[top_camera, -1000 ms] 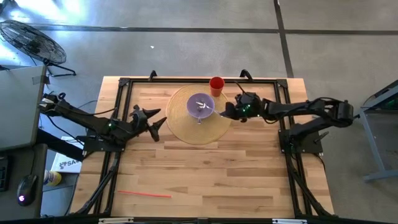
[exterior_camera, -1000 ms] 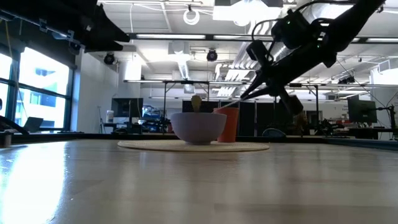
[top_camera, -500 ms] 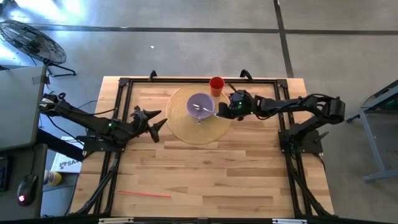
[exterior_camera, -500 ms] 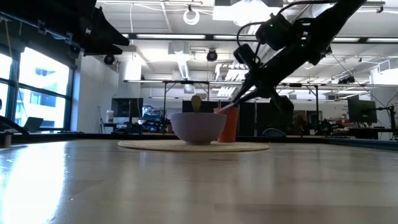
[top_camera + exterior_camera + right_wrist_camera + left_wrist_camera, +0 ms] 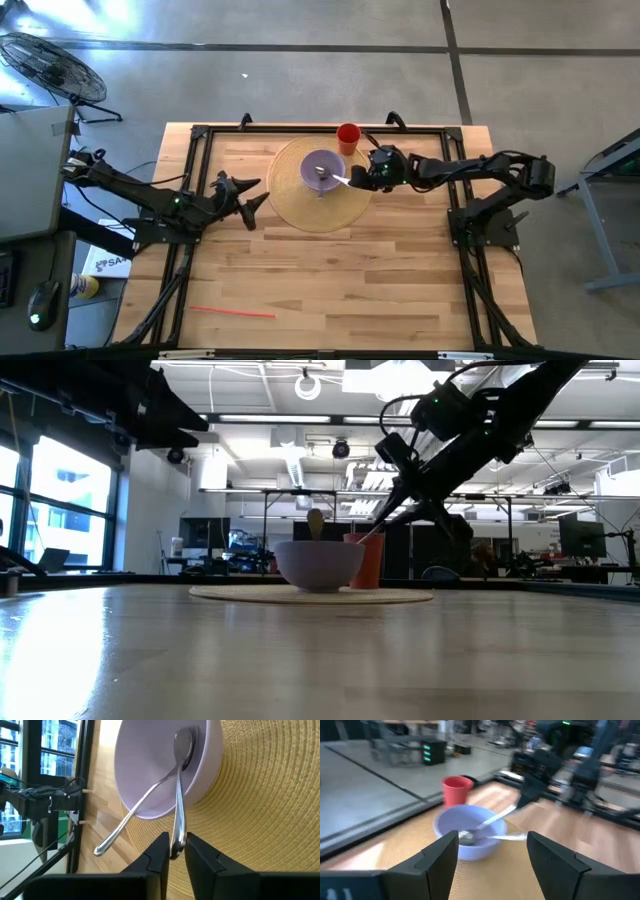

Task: Pick & Place Utensil
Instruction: Put the spoon into the purple bowl, then put the orange straw into the orange cup

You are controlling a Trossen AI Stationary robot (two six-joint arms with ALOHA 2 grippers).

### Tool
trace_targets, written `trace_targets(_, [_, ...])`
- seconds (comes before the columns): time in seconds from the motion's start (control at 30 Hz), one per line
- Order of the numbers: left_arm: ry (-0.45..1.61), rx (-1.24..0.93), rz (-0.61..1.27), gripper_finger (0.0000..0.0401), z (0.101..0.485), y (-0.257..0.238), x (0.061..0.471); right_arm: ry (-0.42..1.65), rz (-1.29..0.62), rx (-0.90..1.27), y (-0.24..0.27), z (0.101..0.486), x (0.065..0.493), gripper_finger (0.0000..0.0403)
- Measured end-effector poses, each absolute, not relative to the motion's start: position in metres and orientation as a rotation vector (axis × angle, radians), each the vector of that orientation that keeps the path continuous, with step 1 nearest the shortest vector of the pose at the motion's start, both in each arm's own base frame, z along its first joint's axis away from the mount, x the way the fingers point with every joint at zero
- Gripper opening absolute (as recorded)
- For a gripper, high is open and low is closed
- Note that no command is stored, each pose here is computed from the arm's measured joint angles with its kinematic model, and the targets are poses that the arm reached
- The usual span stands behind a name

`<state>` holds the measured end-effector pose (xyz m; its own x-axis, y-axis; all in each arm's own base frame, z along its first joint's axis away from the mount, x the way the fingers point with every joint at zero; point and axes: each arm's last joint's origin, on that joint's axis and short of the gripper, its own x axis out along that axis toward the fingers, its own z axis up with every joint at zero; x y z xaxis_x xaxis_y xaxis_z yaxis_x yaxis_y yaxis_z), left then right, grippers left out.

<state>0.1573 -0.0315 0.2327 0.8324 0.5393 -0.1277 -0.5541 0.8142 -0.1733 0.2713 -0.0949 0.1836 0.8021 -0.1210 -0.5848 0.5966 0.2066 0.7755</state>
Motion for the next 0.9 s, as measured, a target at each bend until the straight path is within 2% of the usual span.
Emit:
trace_targets(0.27, [0.058,-0.244,0.502,0.0232,0.236,-0.034,0.159,0.422,-0.529,1.219,-0.096,0.187,0.271,0.0086])
trace_targets(0.5, [0.013,-0.243,0.260,0.0232,0.245,-0.050,0.158,0.324,-0.529,1.082,-0.095,0.212,0.261,0.0111])
trace_targets(0.7, [-0.027,-0.216,0.147,0.0232,0.257,-0.073,0.150,0.293,-0.555,1.002,-0.086,0.237,0.241,0.0119])
trace_targets(0.9, [0.007,-0.154,0.019,0.0232,0.269,-0.104,0.154,0.310,-0.573,0.810,-0.055,0.254,0.226,0.0119])
